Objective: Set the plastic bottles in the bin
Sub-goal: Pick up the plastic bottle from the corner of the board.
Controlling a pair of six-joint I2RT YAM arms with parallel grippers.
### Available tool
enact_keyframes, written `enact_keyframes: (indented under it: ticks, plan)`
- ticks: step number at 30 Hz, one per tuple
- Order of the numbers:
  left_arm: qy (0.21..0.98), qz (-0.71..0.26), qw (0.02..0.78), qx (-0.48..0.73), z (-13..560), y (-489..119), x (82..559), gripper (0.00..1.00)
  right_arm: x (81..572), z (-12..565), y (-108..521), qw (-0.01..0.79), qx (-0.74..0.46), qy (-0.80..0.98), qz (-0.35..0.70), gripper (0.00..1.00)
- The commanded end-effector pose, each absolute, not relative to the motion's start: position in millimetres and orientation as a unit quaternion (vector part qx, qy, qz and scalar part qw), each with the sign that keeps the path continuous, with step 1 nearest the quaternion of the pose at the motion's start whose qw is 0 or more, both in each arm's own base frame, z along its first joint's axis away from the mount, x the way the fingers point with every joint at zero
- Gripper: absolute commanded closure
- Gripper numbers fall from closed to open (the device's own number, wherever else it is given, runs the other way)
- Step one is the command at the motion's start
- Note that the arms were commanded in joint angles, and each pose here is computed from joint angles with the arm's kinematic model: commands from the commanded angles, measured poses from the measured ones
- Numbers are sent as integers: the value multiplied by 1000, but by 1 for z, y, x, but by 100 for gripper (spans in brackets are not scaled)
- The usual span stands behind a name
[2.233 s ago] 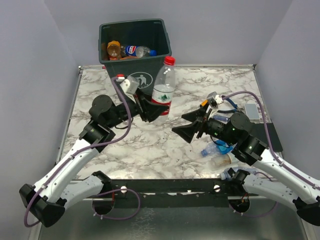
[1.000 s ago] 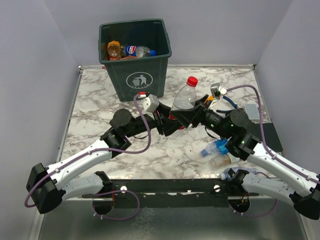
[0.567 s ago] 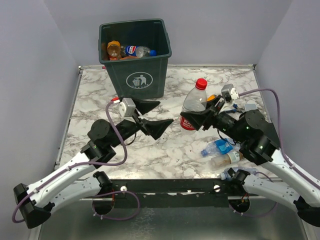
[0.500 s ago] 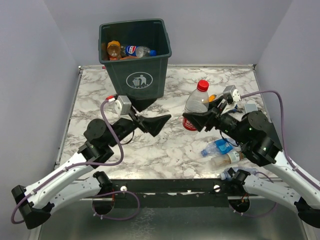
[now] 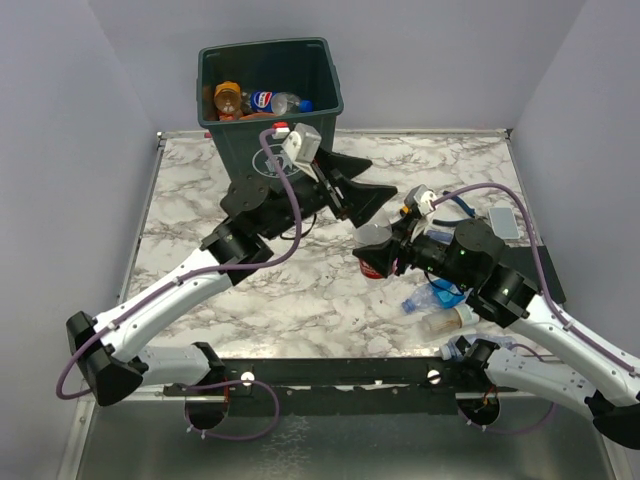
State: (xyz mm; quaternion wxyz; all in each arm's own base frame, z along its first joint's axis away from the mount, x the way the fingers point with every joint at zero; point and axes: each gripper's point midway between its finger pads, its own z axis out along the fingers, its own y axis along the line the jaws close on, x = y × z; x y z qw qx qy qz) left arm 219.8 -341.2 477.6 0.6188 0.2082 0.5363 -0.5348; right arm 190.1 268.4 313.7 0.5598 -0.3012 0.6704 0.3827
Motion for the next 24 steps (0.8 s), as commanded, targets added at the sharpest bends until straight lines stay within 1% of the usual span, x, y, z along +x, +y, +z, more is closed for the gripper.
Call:
enact_keyframes:
  ticks: [1,4,6,7,10,11,12,14,17,18,20,21,22,24]
  plan:
    - [545,-583,557,230,471,-361,205,13,189,319,271,569,-305,657,391,58]
    - [551,-586,547,233,463,-363,204,16,193,319,268,577,-294,657,385,58]
    - [554,-585,544,235,459,-363,204,22,196,318,266,583,-286,660,379,58]
    - [554,-583,545,235,458,-363,204,25,197,318,265,585,-282,660,377,58]
    - [558,-580,544,236,453,-363,204,41,200,318,263,589,-275,662,372,58]
    - [560,-580,543,236,451,-363,204,45,201,318,263,591,-273,663,370,58]
    - [562,-579,541,236,449,-363,204,47,203,318,262,593,-269,664,368,58]
    - [565,-578,539,237,445,-364,205,46,205,319,260,597,-263,664,364,58]
    - [574,-573,535,235,438,-365,208,34,206,321,259,602,-258,664,362,57]
    - [578,-571,534,234,436,-365,209,31,206,321,259,602,-258,664,361,57]
    - [587,-566,529,235,429,-367,211,29,207,322,258,604,-256,663,360,57]
    - [590,-565,527,235,427,-368,211,29,207,322,258,604,-256,664,360,57]
    - [593,-563,527,234,425,-368,212,32,208,322,258,604,-256,664,359,57]
    - [596,-560,525,233,422,-368,214,42,208,321,258,603,-256,665,359,57]
